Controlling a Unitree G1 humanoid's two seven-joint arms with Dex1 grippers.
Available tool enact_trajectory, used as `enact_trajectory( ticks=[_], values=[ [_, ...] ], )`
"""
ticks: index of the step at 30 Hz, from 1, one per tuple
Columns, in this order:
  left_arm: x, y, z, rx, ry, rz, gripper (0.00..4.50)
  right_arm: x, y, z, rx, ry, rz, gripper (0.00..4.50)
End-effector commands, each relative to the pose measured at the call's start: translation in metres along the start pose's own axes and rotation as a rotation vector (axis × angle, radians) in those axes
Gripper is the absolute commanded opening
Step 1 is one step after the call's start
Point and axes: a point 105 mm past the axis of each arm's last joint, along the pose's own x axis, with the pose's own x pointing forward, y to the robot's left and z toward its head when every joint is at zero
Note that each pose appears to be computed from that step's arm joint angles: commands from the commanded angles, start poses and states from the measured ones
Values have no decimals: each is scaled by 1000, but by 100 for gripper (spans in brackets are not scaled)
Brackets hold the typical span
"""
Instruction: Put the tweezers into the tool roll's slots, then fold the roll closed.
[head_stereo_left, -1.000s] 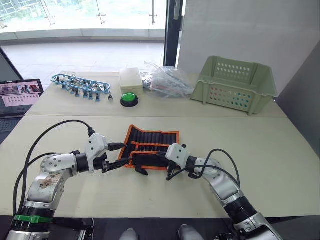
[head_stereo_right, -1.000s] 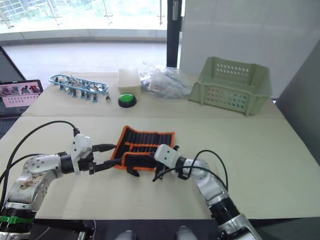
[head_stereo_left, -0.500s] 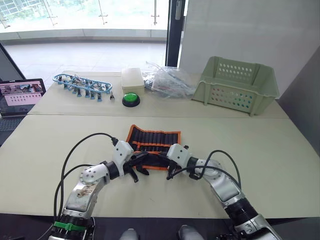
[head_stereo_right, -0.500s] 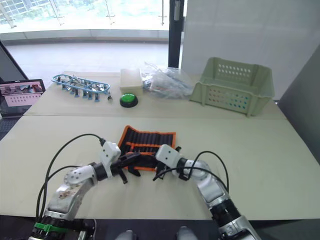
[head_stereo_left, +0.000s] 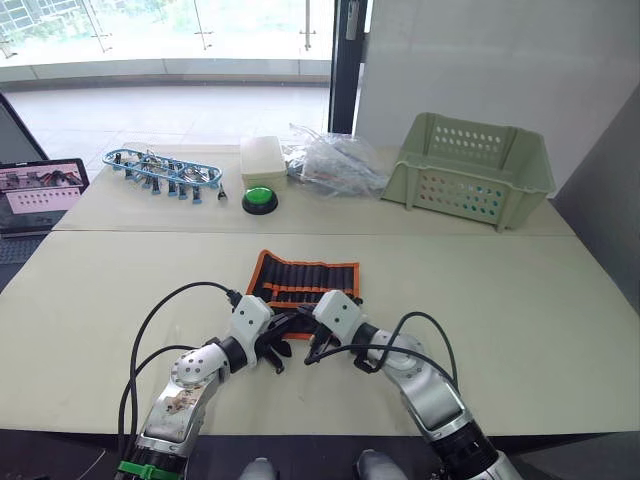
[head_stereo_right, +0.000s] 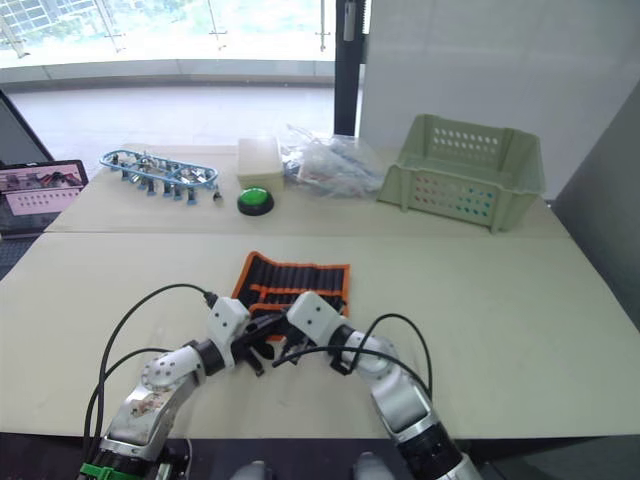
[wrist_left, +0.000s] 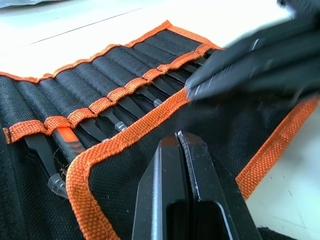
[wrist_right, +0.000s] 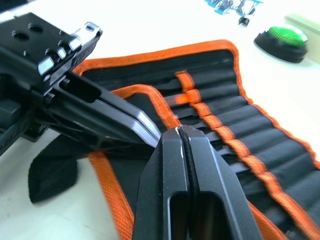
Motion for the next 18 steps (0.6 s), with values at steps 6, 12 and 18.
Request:
enact_trajectory(
  ticks=[6,12,18],
  values=[
    [-12,15,6,17,-12,48,5,-13,-28,-26,17,101,-161,0],
    [-27,32,-2,17,30,117,5,-32,-38,-32,17,118,-181,0],
    [-30,33,-2,21,33,123,5,-44,-44,-35,57,131,-214,0]
  ],
)
